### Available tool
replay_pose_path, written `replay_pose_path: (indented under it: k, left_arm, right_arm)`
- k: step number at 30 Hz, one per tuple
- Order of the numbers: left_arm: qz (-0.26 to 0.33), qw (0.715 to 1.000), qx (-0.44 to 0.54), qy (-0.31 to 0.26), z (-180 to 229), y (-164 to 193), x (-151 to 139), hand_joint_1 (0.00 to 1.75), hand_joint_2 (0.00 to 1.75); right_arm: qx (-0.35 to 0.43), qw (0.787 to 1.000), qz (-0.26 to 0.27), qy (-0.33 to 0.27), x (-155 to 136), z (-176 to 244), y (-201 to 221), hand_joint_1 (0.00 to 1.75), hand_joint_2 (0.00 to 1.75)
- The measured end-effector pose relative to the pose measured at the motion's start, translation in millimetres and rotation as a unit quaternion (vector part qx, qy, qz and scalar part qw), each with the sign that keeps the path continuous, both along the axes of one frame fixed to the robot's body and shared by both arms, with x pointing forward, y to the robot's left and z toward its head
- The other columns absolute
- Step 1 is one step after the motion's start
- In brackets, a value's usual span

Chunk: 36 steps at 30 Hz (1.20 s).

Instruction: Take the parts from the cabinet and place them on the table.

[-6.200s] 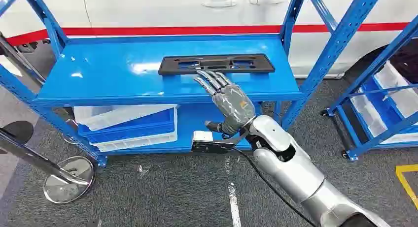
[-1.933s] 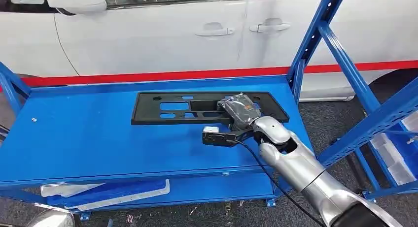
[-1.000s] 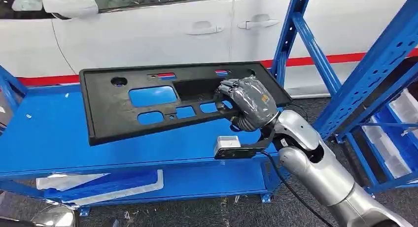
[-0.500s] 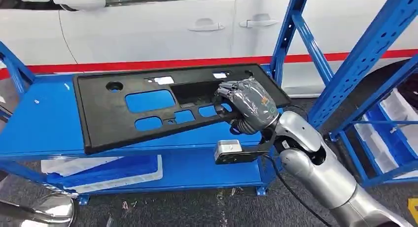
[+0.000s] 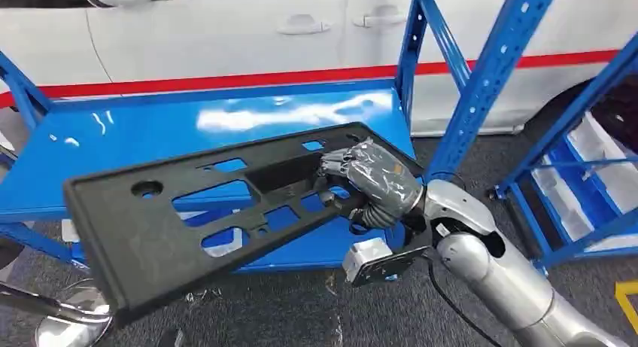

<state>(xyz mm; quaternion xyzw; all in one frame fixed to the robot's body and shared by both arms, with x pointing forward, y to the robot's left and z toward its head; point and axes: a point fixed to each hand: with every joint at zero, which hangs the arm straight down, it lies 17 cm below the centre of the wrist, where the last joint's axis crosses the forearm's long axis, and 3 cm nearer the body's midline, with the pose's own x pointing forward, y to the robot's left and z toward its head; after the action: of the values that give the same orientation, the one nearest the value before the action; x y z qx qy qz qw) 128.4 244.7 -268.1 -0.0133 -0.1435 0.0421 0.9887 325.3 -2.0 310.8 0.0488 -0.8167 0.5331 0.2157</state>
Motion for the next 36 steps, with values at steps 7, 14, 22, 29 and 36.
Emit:
replay_pose_path:
  k: [7, 14, 22, 29, 36]
  left_arm:
    - [-0.001, 1.000, -0.001, -0.003, 0.6, -0.8, 2.2, 0.00, 1.75]
    - [-0.008, 1.000, 0.005, -0.010, 1.8, 3.7, 8.9, 0.00, 1.75]
    - [-0.003, 1.000, 0.002, -0.008, 1.7, 2.5, 8.0, 0.00, 1.75]
    - [0.004, 1.000, 0.002, -0.001, 0.0, 7.0, 1.7, 0.00, 1.75]
    - [0.005, 1.000, -0.001, 0.001, -0.2, 5.3, 0.1, 0.00, 1.75]
  right_arm:
    - [-0.003, 1.000, 0.018, 0.005, -16.6, -0.5, 6.7, 1.75, 1.75]
    - [-0.004, 0.999, 0.031, 0.007, -24.8, 0.5, 9.1, 1.75, 1.75]
    - [-0.007, 1.000, 0.014, 0.015, -17.6, -2.3, 7.2, 1.75, 1.75]
    - [0.009, 0.999, -0.009, 0.038, 1.2, 3.1, -2.0, 1.75, 1.75]
    - [0.011, 0.999, -0.010, 0.043, 2.9, 3.6, -2.7, 1.75, 1.75]
